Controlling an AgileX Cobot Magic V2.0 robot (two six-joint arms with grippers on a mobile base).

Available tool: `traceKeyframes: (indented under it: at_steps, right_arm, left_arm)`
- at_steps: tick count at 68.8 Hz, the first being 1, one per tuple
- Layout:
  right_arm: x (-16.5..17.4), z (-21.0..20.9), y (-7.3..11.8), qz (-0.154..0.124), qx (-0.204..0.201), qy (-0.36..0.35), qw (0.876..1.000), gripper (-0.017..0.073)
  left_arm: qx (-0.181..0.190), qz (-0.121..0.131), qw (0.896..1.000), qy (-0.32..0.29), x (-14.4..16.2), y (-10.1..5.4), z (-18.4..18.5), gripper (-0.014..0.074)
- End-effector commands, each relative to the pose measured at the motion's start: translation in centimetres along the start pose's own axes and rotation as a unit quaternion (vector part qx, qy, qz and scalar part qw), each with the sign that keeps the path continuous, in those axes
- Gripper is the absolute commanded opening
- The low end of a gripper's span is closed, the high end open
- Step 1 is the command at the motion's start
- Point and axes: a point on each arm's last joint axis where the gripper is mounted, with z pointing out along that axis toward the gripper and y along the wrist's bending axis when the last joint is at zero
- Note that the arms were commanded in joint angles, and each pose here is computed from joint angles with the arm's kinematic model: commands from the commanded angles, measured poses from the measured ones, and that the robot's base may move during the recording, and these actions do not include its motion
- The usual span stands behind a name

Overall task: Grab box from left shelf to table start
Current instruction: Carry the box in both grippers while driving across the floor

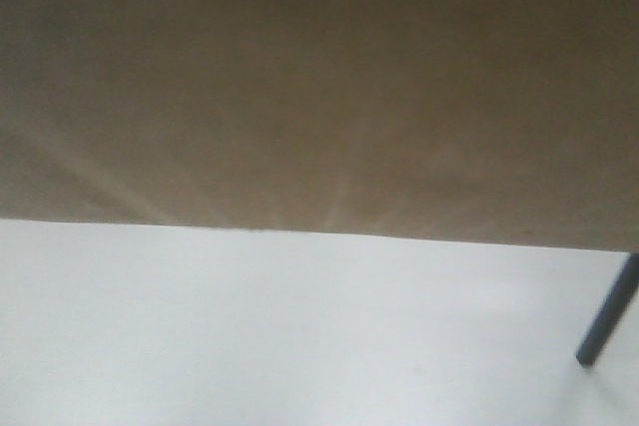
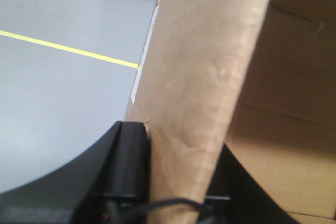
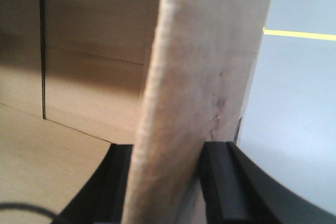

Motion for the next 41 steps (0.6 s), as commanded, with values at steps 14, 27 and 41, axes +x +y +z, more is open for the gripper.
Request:
traceKeyframes:
  at_steps: [14,27,41]
  right_arm:
    - [-2.07,-0.31,-0.43,-0.04,0.04,-0.082,0.995,0.0056]
    - [-2.06,-0.31,-0.43,-0.04,0.04,-0.082,0.995,0.0056]
    - [-2.07,-0.31,-0.43,-0.04,0.04,-0.082,0.995,0.0056]
  left_arm:
    - [0.059,0.035,0.996,-0.05,-1.36,-0.89,-0.91,-0.0093]
    - [0.059,0.035,0.996,-0.05,-1.36,-0.89,-0.91,-0.0093]
    - [0.059,0.035,0.996,-0.05,-1.36,-0.89,-0.91,-0.0093]
